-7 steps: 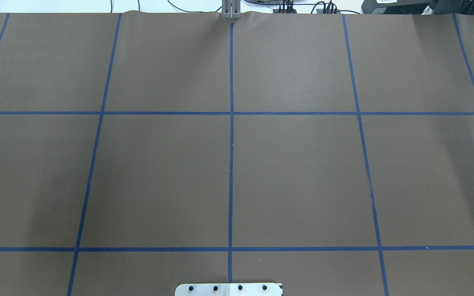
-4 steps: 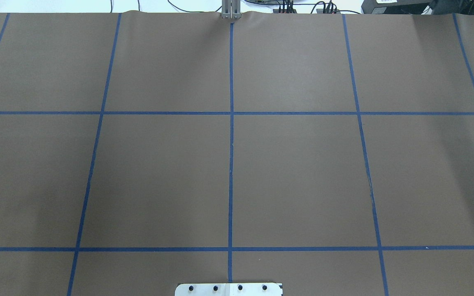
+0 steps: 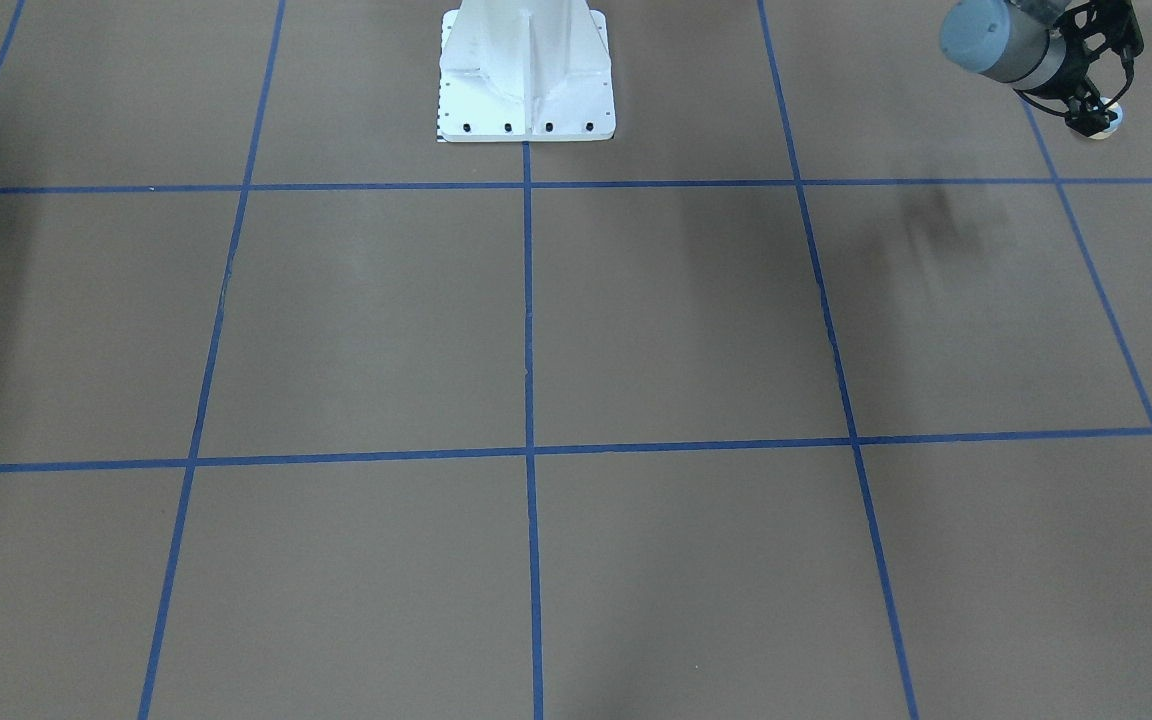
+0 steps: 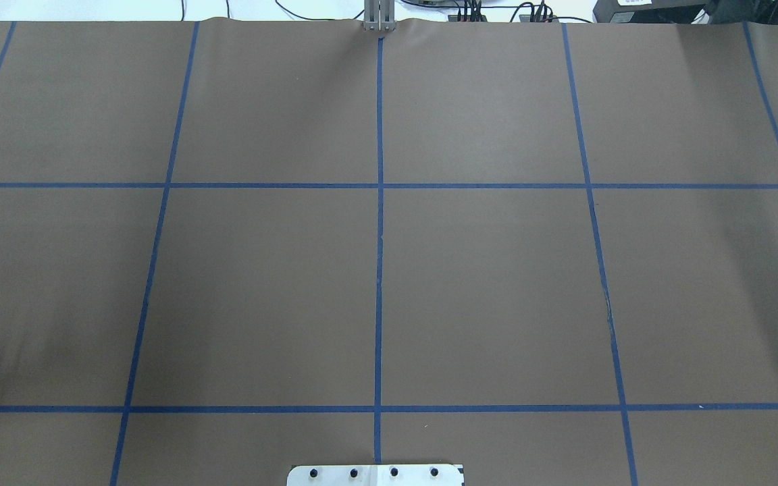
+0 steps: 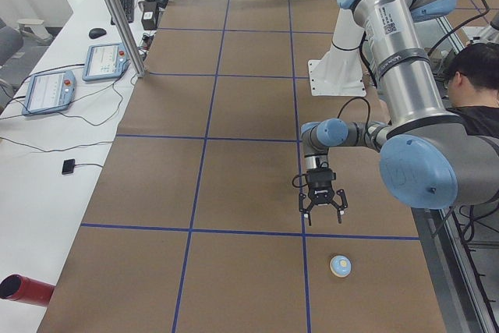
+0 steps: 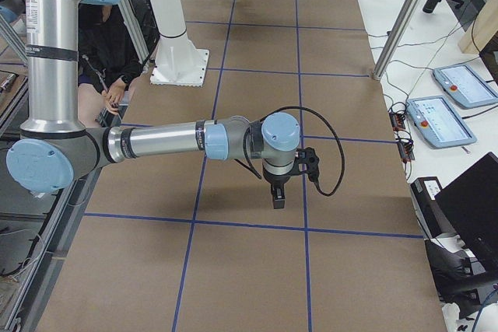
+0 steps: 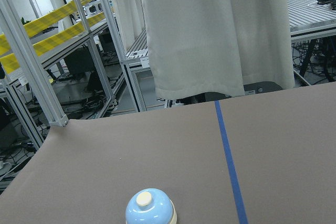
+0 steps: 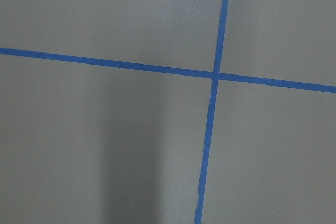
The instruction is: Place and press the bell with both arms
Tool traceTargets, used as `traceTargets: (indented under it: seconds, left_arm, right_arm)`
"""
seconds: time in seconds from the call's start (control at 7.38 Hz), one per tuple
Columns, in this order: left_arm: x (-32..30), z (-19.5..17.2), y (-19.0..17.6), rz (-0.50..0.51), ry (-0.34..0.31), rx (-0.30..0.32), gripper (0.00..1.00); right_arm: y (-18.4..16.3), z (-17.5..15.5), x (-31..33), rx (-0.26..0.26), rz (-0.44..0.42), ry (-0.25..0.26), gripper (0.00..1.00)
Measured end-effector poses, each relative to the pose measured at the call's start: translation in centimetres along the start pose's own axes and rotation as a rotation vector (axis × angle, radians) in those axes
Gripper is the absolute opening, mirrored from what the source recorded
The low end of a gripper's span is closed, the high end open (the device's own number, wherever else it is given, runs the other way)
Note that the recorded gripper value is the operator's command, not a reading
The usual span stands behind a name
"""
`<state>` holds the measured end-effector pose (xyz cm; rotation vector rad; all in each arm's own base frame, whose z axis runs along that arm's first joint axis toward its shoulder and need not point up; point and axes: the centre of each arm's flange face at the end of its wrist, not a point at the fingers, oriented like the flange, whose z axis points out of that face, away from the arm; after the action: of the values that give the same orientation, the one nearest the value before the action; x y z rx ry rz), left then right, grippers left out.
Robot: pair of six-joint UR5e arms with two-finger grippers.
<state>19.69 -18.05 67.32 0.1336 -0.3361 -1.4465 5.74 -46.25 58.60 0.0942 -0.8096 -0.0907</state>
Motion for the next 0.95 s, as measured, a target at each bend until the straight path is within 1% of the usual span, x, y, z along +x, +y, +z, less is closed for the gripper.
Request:
traceTargets:
  seconds: [0.14,0.27,0.95]
  left_arm:
    - [-0.1,2.4,0.5,-0.003,0.011,0.002,1.0]
    - [-0.3,3.8,1.0,-0.003,0.018,0.006,1.0]
    - [-2.8,5.1,3.6,-0.02,0.055,0.02,1.0]
  right_arm:
    - [0.0,-0.1,-0.1,0.002,-0.002,0.001,1.0]
    - [0.0,-0.2,-0.2,0.004,-0.003,0.001,1.0]
    - [0.1,-0.2,-0.2,0.004,-0.004,0.003,1.0]
